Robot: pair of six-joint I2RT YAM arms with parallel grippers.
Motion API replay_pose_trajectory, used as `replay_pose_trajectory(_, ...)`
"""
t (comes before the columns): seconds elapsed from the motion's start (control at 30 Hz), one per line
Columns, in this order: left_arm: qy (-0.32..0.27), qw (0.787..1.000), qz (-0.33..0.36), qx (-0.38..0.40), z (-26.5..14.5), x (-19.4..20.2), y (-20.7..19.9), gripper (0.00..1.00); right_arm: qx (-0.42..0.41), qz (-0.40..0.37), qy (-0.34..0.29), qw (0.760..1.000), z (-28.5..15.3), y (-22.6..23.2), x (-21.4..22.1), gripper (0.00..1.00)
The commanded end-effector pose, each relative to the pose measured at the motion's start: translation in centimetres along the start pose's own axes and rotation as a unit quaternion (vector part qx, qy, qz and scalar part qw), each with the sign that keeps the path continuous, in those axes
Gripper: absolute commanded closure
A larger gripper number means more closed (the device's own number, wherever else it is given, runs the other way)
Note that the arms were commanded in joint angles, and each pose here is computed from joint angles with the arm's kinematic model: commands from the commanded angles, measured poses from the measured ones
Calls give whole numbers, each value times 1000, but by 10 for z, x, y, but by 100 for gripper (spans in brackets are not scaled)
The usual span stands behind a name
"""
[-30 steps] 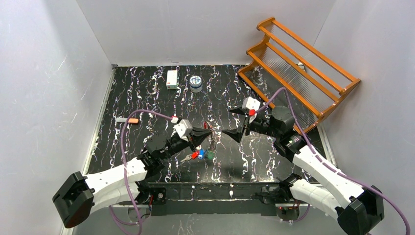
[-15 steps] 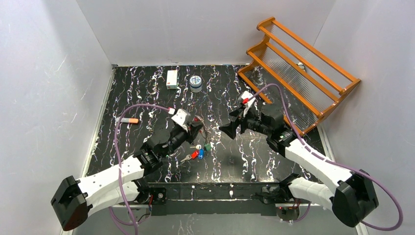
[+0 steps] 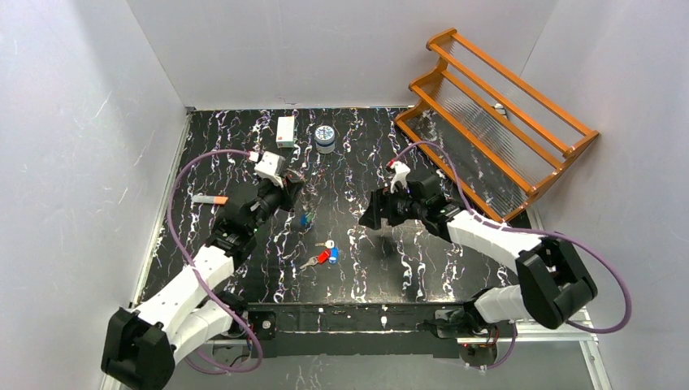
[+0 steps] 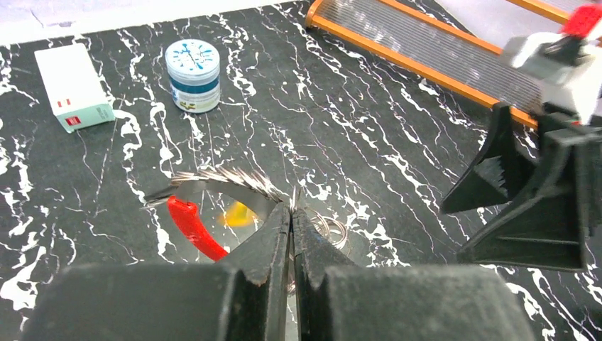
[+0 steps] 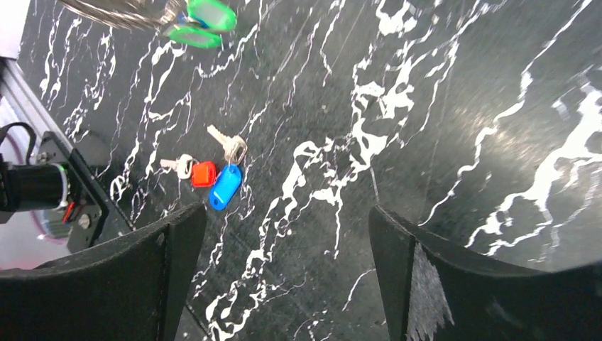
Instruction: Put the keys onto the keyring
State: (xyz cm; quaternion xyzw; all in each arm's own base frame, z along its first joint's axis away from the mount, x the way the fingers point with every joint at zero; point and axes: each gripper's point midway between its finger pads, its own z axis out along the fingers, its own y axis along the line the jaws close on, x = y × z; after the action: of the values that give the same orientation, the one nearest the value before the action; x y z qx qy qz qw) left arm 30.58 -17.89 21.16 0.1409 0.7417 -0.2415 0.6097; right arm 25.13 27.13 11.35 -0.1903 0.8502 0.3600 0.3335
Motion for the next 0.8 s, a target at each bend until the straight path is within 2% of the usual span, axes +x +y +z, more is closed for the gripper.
replay_pose_trajectory(0.0, -44, 996, 51, 51, -21, -42, -16, 100, -41, 55, 37, 997, 6, 17, 9, 10)
replay_pose_trajectory(0.17, -25, 989, 124, 81, -47, -32, -24, 100, -37, 39, 59, 997, 17, 21, 18, 20)
replay_pose_trajectory(0.43, -54, 979, 172, 91, -78, -6, -24, 100, -33, 7, 131, 991, 58, 43, 51, 49)
replay_pose_trajectory(0.5, -58, 978, 178, 96, -80, 1, -24, 100, -34, 10, 145, 989, 67, 47, 58, 50)
replay_pose_trajectory(0.6, -67, 976, 181, 103, -81, 7, -26, 100, -26, 12, 156, 987, 80, 48, 62, 44)
replay_pose_trajectory(0.77, -54, 976, 192, 92, -79, 7, -21, 100, -18, 26, 169, 985, 93, 50, 68, 45)
